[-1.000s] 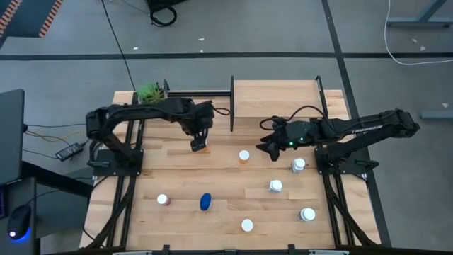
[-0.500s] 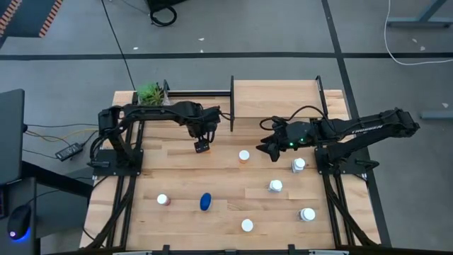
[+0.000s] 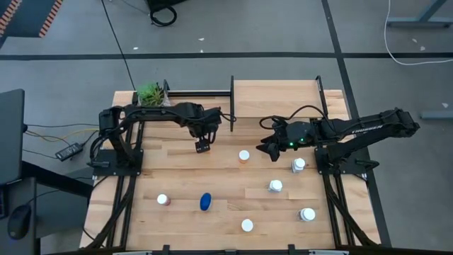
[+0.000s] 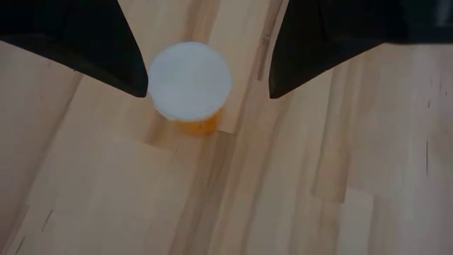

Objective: Pick and place medicine bottles onto shelf by color
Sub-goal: Put the left orange pill bottle on the shelf

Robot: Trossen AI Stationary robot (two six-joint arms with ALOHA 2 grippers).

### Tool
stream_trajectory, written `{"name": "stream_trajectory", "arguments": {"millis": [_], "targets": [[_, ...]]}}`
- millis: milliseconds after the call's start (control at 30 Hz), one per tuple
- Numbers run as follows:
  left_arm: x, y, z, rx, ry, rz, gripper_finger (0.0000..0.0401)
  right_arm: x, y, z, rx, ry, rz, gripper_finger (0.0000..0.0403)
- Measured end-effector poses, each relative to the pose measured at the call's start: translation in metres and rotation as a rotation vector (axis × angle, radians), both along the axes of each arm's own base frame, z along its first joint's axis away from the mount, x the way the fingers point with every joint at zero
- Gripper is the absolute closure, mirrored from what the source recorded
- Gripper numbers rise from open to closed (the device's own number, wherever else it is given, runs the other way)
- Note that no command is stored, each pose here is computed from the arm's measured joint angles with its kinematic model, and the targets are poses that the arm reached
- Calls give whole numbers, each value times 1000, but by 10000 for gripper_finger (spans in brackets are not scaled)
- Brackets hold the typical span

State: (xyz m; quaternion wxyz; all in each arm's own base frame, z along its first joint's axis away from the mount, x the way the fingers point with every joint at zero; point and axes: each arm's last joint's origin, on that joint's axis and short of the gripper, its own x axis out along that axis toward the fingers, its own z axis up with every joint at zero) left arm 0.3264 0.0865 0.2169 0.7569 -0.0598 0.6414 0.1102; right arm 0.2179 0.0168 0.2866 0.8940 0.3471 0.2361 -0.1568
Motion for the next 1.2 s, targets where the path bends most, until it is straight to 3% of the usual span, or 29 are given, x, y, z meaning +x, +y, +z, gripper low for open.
{"name": "stream_trajectory", "arguments": {"millis": [467, 833, 1200], "targets": [[3, -4, -15, -17, 72, -19, 27, 0, 0, 0, 6, -1, -4, 160], [9, -2, -40, -42, 148, -17, 47, 0, 0, 0, 4, 1, -3, 160], [11, -5, -40, -38, 140, -40, 60, 0, 0, 0, 4, 0, -2, 160]]}}
